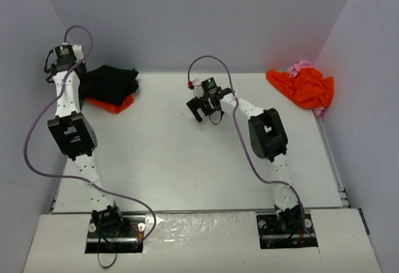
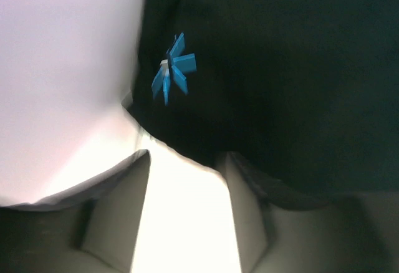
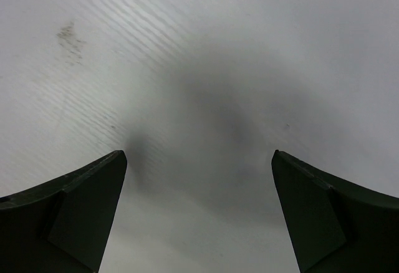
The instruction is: Fold and stack the t-shirts
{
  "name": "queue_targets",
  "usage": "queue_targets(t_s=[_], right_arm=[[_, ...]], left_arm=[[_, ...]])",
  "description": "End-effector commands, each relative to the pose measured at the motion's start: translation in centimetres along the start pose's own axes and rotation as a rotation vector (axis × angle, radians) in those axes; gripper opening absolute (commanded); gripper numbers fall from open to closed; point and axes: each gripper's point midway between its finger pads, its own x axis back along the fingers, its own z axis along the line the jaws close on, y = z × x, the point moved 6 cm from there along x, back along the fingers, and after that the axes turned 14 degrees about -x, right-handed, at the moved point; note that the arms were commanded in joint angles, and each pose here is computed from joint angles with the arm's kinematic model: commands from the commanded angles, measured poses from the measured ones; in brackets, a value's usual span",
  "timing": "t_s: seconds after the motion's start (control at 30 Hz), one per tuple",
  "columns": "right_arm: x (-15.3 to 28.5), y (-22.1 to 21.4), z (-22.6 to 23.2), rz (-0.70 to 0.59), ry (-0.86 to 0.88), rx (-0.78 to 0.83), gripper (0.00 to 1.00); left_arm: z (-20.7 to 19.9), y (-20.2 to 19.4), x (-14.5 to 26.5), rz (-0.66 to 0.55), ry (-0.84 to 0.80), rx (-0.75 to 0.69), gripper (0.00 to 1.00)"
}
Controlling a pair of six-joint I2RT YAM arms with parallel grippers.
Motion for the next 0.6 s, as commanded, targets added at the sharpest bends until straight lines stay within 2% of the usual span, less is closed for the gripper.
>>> queue_targets(t_s=[0.0,0.07,0.13,0.2,0.3,0.33,0.43,0.5,0.57], right_arm=[[12.3,7.9,-6.1,-0.42,-0.361,-0.077,1.0],[15.9,7.4,-9.1,-0.52,-0.387,-0.15,1.0],[18.5,5.1,-13.1,-0.581,-0.434,-0.243,1.0],[20.2,1.9,-15.6,-0.643,-0.447,-0.3,1.0],[22.4,-3.0,-17.5,-0.677,-0.466,-0.36,1.0],[21.2,-5.2,-17.5,-0.635,-0.463,-0.381,1.0],[20.6,-8.1,-17.1,-0.666,-0.378,-0.395,1.0],[20.7,-8.6,-18.0,-0.717,-0.431,-0.375,1.0],[19.8,-10.2,-19.9,-0.709,-0.482,-0.426,1.0]], left_arm=[[-0.7,4.7,15.4,-0.496,-0.042,0.084,0.13],[-2.8,-0.8,15.1,-0.454,-0.056,0.142,0.15],[-4.4,-5.4,14.0,-0.457,-0.025,0.188,0.15],[-5.9,-8.2,12.9,-0.516,-0.003,0.206,0.14],[-8.3,-12.2,11.1,-0.479,-0.014,0.174,0.13],[-8.6,-13.3,10.3,-0.479,-0.02,0.181,0.13],[-9.4,-14.9,8.4,-0.462,0.012,0.144,0.01],[-11.4,-16.2,6.3,-0.433,0.002,0.096,0.0],[-13.1,-18.0,5.0,-0.361,-0.042,0.066,0.0]])
